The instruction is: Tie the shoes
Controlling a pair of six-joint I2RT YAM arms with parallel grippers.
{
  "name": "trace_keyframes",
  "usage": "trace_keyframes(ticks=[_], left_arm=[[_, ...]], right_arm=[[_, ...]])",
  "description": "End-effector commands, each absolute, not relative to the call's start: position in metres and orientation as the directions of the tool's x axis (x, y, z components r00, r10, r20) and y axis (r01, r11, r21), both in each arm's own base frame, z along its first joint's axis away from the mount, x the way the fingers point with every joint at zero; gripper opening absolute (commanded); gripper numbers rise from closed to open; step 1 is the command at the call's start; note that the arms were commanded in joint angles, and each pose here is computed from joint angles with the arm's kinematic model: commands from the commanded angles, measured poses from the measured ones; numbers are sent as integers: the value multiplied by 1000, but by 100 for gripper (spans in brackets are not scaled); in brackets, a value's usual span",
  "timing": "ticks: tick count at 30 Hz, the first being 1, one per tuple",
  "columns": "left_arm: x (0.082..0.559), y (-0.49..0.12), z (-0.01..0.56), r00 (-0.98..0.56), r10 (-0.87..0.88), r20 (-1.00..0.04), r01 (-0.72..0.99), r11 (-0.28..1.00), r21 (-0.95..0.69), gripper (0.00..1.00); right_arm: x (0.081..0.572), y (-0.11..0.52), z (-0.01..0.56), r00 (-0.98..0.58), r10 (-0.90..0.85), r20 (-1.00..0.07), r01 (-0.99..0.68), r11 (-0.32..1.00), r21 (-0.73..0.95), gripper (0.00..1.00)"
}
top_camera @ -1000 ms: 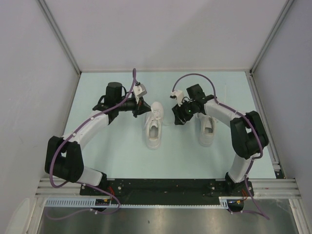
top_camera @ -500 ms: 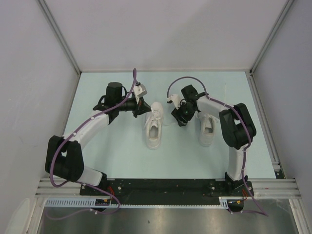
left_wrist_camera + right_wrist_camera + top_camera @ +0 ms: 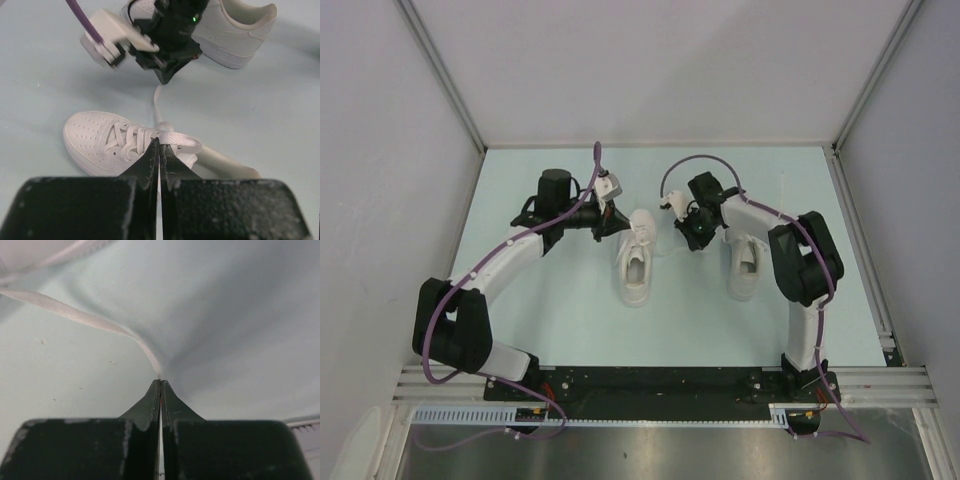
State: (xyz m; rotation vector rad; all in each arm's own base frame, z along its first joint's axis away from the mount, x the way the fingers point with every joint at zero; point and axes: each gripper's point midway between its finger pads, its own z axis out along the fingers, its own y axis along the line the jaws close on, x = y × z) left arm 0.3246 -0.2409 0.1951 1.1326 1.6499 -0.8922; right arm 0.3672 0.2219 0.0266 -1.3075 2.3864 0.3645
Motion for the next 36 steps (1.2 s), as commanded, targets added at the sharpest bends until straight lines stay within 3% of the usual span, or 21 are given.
trace_keyframes(ticks=[1, 6, 14, 21, 31, 32, 33, 36], left_arm=[[312, -244, 206, -86, 271, -959, 968, 250, -17, 0], [302, -245, 209, -40, 274, -961, 975, 220, 22, 0], [289, -244, 206, 9, 286, -958, 980, 190, 66, 0], [281, -245, 206, 42, 291, -956, 982, 165, 93, 0], [273, -243, 193, 24, 305, -952, 984, 161, 77, 0], [274, -243, 192, 22, 307, -951, 983, 166, 77, 0], [275, -242, 191, 19, 310, -951, 982, 173, 76, 0], [276, -242, 190, 5, 308, -951, 981, 183, 65, 0]], right_arm=[[405, 237, 132, -527, -476, -704, -770, 619, 157, 0], [411, 280, 207, -441, -289, -850, -824, 505, 256, 0], [392, 371, 272, -377, -139, -916, -902, 278, 330, 0], [352, 425, 256, -410, -189, -893, -912, 100, 398, 0], [329, 458, 205, -519, -261, -814, -844, 7, 536, 0], [332, 458, 203, -521, -264, -811, -844, 16, 537, 4], [336, 460, 206, -515, -261, -817, -849, 21, 528, 21], [351, 448, 218, -518, -252, -817, -852, 62, 520, 38]])
